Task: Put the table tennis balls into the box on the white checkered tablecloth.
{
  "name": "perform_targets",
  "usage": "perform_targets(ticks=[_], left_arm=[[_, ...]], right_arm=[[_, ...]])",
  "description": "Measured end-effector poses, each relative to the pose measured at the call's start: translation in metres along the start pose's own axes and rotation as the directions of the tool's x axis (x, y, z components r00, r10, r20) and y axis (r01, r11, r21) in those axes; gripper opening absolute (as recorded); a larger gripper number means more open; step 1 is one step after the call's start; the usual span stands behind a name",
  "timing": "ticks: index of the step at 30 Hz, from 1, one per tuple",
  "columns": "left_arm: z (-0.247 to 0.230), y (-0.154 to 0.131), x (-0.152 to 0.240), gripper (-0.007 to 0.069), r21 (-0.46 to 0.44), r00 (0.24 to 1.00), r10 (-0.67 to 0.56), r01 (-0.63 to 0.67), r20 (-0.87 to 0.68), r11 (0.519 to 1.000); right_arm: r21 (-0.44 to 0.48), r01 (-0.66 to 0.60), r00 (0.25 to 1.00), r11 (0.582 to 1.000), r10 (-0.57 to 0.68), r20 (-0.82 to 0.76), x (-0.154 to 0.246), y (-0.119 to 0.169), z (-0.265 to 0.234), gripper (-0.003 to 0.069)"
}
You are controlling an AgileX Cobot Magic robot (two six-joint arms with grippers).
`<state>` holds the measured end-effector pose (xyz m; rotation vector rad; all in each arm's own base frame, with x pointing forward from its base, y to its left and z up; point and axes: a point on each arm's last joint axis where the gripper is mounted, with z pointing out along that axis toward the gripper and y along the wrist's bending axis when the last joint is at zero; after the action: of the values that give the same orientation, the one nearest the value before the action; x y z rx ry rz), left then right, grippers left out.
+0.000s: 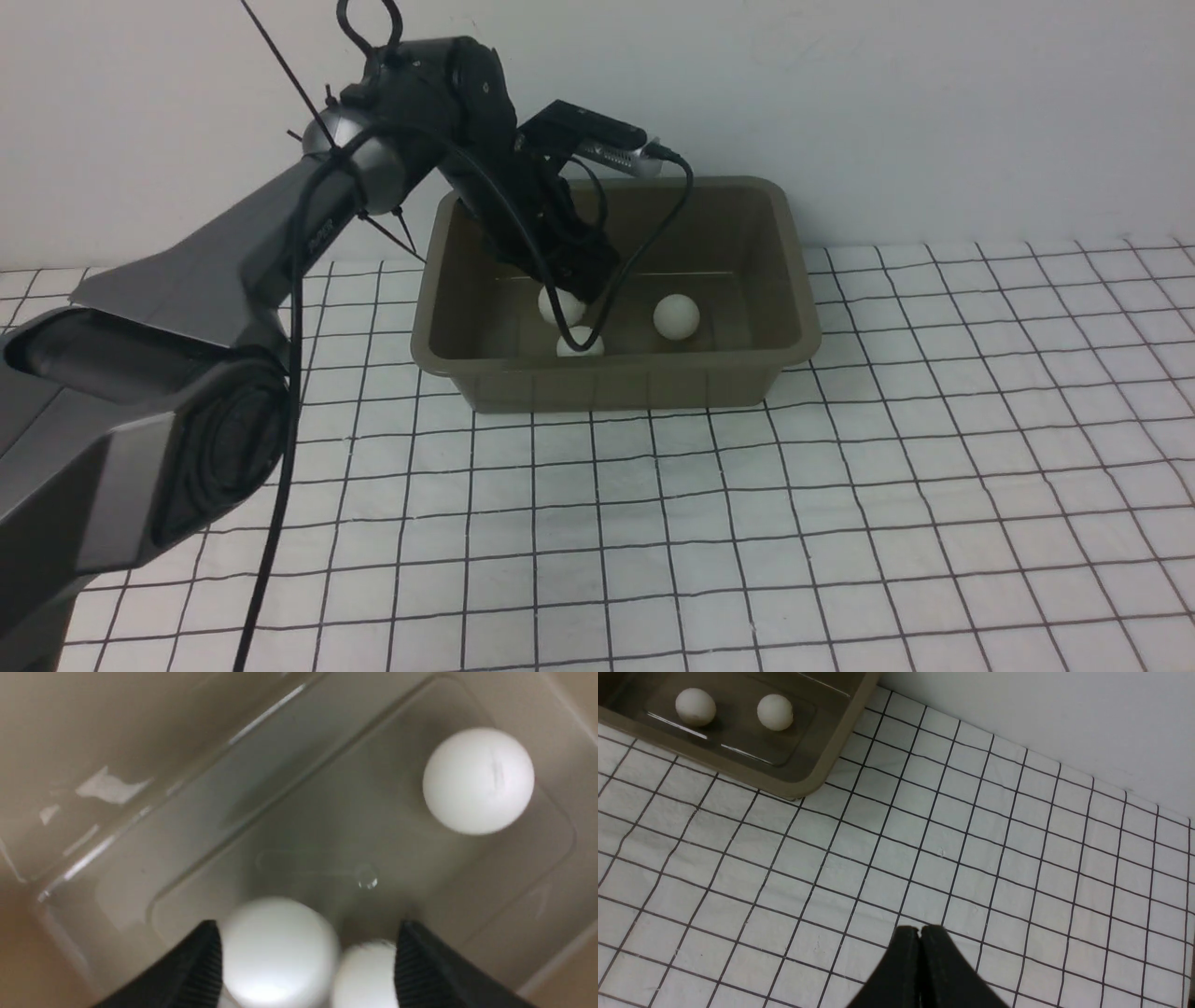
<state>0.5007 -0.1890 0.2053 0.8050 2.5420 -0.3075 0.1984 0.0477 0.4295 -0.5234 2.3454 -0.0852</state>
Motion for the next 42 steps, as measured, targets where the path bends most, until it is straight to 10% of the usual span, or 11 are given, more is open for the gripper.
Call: perform_targets(ticks=[7, 15, 23, 42], left_arm=[[-0.029, -0.005, -0.007, 0.0463, 0.0, 1.0, 0.011, -0.011, 0.023, 1.0], [-0.217, -0.043, -0.028, 0.0015, -0.087, 0.935, 0.173, -0.154, 0.309, 0.984], [-0.347, -0.081, 0.003, -0.0004, -0.152, 0.853, 0.263, -0.217, 0.45, 0.964], [-0.398, -0.116, 0.164, -0.0004, -0.242, 0.932, 0.224, -0.157, 0.284, 0.957]], right_arm=[[0.008, -0.002, 0.999, 1.0, 0.002, 0.038, 0.001, -0.001, -0.007, -0.0018], [0.127, -0.021, 0.933, 0.992, -0.026, 0.36, 0.033, -0.006, -0.082, -0.0018], [0.149, -0.047, 0.889, 0.988, -0.026, 0.456, 0.126, 0.014, -0.062, -0.0018], [0.262, -0.214, 0.882, 0.941, 0.071, 0.465, 0.229, 0.019, -0.057, -0.0018]])
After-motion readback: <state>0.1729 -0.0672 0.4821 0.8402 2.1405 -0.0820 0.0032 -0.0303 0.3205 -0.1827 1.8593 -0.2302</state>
